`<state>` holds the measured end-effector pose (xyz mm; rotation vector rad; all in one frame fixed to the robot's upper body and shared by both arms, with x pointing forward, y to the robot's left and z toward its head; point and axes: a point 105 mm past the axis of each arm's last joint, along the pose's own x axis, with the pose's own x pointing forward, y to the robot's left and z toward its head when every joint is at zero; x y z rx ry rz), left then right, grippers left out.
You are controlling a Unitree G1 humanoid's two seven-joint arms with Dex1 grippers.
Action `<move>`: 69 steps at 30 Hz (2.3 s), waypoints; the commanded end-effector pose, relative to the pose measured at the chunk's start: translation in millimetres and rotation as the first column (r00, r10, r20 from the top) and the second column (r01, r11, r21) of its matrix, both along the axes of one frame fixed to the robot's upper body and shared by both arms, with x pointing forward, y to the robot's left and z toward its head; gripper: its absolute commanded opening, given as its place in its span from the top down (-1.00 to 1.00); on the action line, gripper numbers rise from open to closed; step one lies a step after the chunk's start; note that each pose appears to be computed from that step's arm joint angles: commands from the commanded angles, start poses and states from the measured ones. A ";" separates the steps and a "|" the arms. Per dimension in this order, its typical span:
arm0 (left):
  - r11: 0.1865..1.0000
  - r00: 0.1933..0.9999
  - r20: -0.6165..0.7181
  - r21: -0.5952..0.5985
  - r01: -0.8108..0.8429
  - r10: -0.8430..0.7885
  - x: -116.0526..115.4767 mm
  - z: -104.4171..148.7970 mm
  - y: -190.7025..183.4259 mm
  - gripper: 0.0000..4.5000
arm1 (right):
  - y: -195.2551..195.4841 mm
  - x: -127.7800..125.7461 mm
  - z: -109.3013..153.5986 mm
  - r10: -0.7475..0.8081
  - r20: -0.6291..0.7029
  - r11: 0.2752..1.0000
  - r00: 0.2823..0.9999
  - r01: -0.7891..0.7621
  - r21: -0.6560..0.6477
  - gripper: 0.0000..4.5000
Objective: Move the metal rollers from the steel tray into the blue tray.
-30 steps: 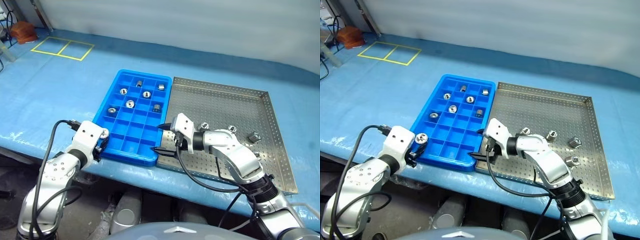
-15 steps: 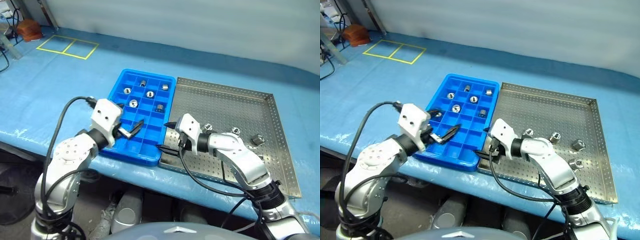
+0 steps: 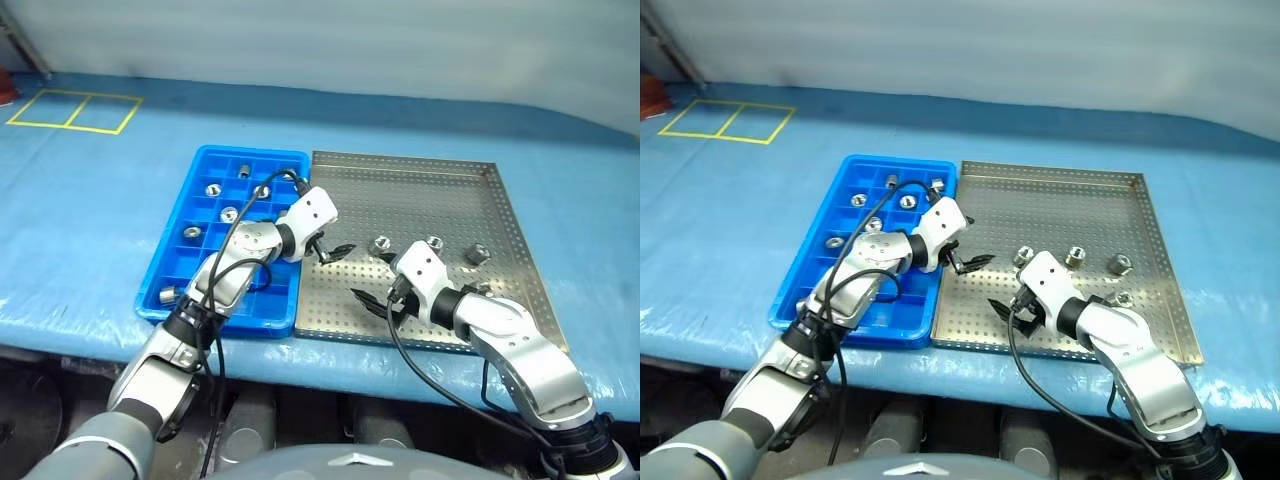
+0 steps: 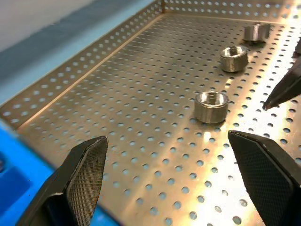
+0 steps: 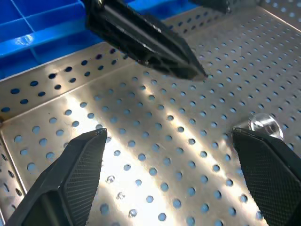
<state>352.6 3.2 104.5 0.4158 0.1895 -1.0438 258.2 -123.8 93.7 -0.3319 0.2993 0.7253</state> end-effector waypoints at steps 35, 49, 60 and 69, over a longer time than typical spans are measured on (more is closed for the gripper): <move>0.999 0.996 -0.080 0.027 -0.030 0.032 21.7 -33.6 -34.4 -0.73 | -2.9 -0.5 10.0 -0.060 0.069 0.998 0.996 0.059 0.007 -1.00; 0.999 0.995 -0.088 0.039 -0.034 0.037 20.5 -37.5 -31.8 0.23 | 0.4 -0.2 9.6 -0.048 0.073 0.999 0.996 0.047 0.006 -1.00; 1.000 0.997 -0.081 -0.002 -0.012 0.011 15.4 -27.6 -29.9 0.25 | 4.3 2.4 9.4 -0.029 0.067 1.000 0.997 0.028 0.014 -1.00; 0.987 0.996 0.060 -0.150 -0.063 0.072 -4.1 36.7 7.6 0.25 | 21.4 6.2 12.8 0.069 0.046 0.994 0.997 -0.072 0.079 -1.00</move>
